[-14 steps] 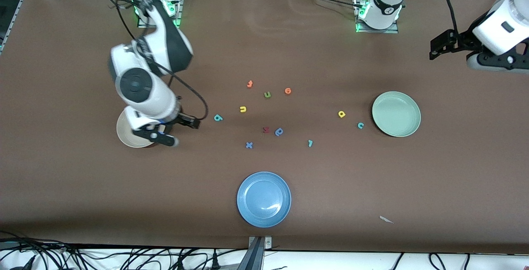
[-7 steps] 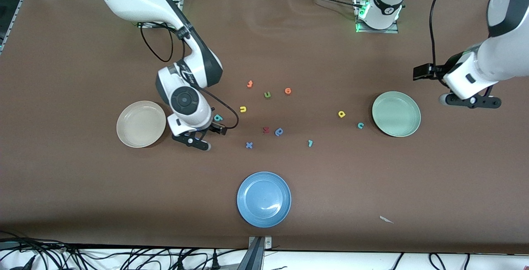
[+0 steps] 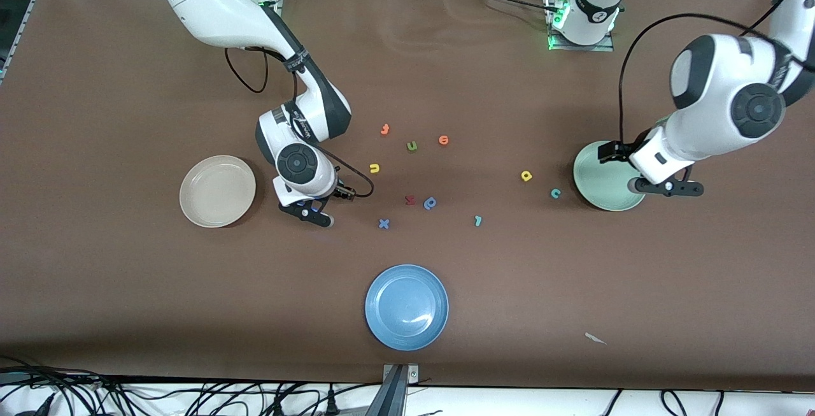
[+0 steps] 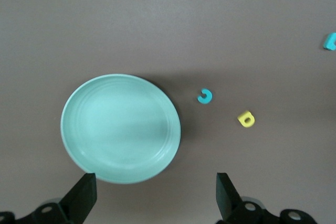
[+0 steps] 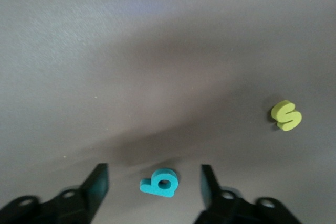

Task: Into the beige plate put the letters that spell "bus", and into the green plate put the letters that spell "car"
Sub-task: 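Grasp the teal b with the right gripper while the left gripper reaches the teal c, then carry the teal b into the beige plate while the left gripper grasps the c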

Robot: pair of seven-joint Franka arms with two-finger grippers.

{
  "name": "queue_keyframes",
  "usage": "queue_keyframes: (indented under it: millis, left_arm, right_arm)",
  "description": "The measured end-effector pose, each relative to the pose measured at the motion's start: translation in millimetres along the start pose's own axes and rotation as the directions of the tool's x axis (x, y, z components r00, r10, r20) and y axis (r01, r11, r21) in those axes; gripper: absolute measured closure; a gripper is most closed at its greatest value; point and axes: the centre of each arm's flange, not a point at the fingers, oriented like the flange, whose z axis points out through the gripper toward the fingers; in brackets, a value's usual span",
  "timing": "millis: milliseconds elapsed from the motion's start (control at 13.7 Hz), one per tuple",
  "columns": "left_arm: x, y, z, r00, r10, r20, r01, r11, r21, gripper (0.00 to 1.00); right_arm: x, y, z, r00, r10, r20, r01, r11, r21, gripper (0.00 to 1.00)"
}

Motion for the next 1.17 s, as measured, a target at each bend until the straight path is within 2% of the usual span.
queue_keyframes:
  millis: [365, 657, 803, 949, 1022, 1095, 1168]
  left_arm:
    - [24, 17, 68, 0.996, 0.029, -0.090, -0.030, 1.000, -0.006, 0.00]
    - [38, 48, 114, 0.988, 0.077, -0.131, -0.079, 0.997, -0.007, 0.00]
    - [41, 53, 138, 0.988, 0.085, -0.128, -0.087, 0.996, -0.010, 0.00]
    - [42, 52, 153, 0.990, 0.084, -0.110, -0.086, 0.996, -0.011, 0.00]
    - [41, 52, 157, 0.991, 0.084, -0.102, -0.086, 0.996, -0.011, 0.00]
    - [40, 53, 161, 0.992, 0.087, -0.094, -0.088, 0.996, -0.011, 0.00]
    - [37, 56, 165, 0.992, 0.092, -0.087, -0.093, 0.996, -0.010, 0.00]
  right_arm:
    - [-10, 5, 24, 1.000, -0.007, -0.001, 0.007, 1.000, 0.007, 0.31]
    - [-17, 3, 25, 1.000, -0.016, 0.002, 0.016, 1.000, 0.011, 0.33]
    - [-19, 1, 25, 1.000, -0.021, 0.003, 0.021, 1.000, 0.014, 0.41]
    - [-20, -1, 23, 1.000, -0.026, 0.000, 0.026, 0.999, 0.019, 0.54]
    - [-20, -1, 23, 1.000, -0.028, 0.000, 0.028, 0.999, 0.019, 0.55]
    - [-20, -1, 20, 1.000, -0.030, -0.003, 0.030, 0.999, 0.022, 0.62]
    - [-21, 0, 21, 1.000, -0.030, -0.001, 0.030, 0.999, 0.020, 0.62]
